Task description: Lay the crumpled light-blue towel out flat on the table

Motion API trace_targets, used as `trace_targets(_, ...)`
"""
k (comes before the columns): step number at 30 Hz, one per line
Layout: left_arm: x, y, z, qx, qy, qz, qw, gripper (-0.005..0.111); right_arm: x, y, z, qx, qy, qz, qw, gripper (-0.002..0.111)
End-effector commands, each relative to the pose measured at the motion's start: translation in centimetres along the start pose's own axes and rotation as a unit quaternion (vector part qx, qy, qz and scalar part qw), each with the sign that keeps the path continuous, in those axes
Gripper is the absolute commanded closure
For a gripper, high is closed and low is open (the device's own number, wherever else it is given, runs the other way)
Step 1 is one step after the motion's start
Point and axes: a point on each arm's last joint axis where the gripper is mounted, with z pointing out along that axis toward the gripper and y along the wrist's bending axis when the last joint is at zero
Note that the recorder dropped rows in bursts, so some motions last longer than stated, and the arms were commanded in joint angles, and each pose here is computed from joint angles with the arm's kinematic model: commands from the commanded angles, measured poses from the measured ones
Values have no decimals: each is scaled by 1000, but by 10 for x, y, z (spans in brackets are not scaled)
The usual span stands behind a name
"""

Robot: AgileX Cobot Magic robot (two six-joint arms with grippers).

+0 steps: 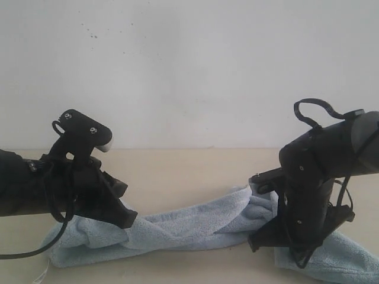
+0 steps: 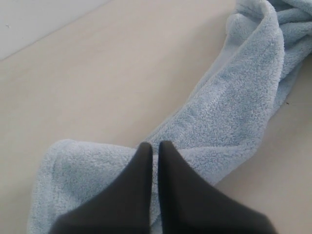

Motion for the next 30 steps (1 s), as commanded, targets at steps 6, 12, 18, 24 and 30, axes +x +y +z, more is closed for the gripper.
trace_targets(6, -1, 2, 1, -6, -2, -10, 1000, 103, 6, -5, -3, 27, 39, -54, 997, 80)
trace_targets(12, 0, 1, 2, -5, -1, -10, 1000, 103, 4, 0, -2, 1, 24, -26, 999, 50)
trace_targets(18, 3, 1, 6, -4, 7, -9, 1000, 103, -8, 11, -5, -62, -26, 30, 997, 50)
trace_targets(24, 8, 0, 13, -1, 21, -9, 1000, 103, -6, 6, 9, -20, -3, 118, 993, 51)
trace_targets(30, 10, 0, 16, -5, 25, -8, 1000, 103, -5, -4, 6, 34, -8, 101, 994, 89)
